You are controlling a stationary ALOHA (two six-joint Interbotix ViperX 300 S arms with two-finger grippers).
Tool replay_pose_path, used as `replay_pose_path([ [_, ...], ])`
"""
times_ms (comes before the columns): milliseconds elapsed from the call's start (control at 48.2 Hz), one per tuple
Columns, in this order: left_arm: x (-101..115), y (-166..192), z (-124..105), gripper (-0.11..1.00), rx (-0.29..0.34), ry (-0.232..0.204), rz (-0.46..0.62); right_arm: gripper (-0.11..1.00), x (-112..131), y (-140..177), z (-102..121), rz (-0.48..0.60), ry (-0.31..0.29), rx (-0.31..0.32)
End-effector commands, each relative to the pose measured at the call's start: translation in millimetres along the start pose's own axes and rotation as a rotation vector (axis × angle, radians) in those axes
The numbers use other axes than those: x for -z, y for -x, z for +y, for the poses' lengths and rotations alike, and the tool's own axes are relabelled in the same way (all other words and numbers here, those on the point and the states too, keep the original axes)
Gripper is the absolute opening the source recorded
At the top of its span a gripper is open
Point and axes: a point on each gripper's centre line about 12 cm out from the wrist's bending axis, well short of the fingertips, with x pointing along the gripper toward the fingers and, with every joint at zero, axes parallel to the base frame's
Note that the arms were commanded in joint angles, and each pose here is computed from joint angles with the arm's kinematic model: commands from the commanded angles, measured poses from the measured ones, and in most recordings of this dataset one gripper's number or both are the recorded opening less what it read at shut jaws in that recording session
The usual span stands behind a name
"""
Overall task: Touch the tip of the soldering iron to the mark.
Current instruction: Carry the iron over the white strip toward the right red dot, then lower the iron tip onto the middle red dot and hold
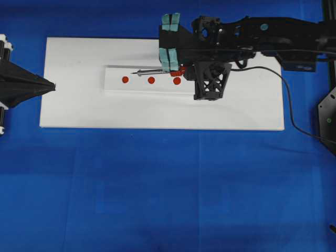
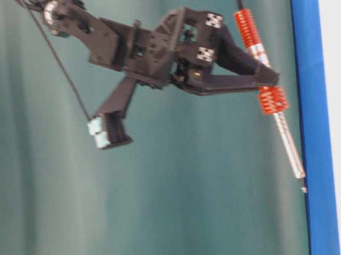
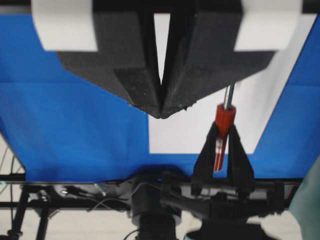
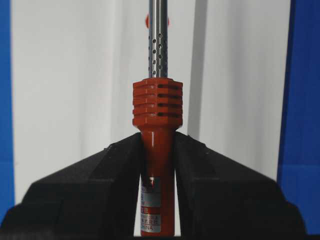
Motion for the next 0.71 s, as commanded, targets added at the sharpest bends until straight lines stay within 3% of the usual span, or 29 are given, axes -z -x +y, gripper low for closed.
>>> replay_pose_path([
  [0, -3.1, -1.6, 0.0, 0.00, 0.000, -0.003, -0.008, 0.06, -10.6, 3.0, -3.5, -0.042, -0.006, 0.007],
  [685, 0.0, -1.6, -0.1, 0.00, 0.001, -0.006, 0.002, 0.06, -15.4, -39.3, -6.0, -0.006, -0.004, 0.006],
])
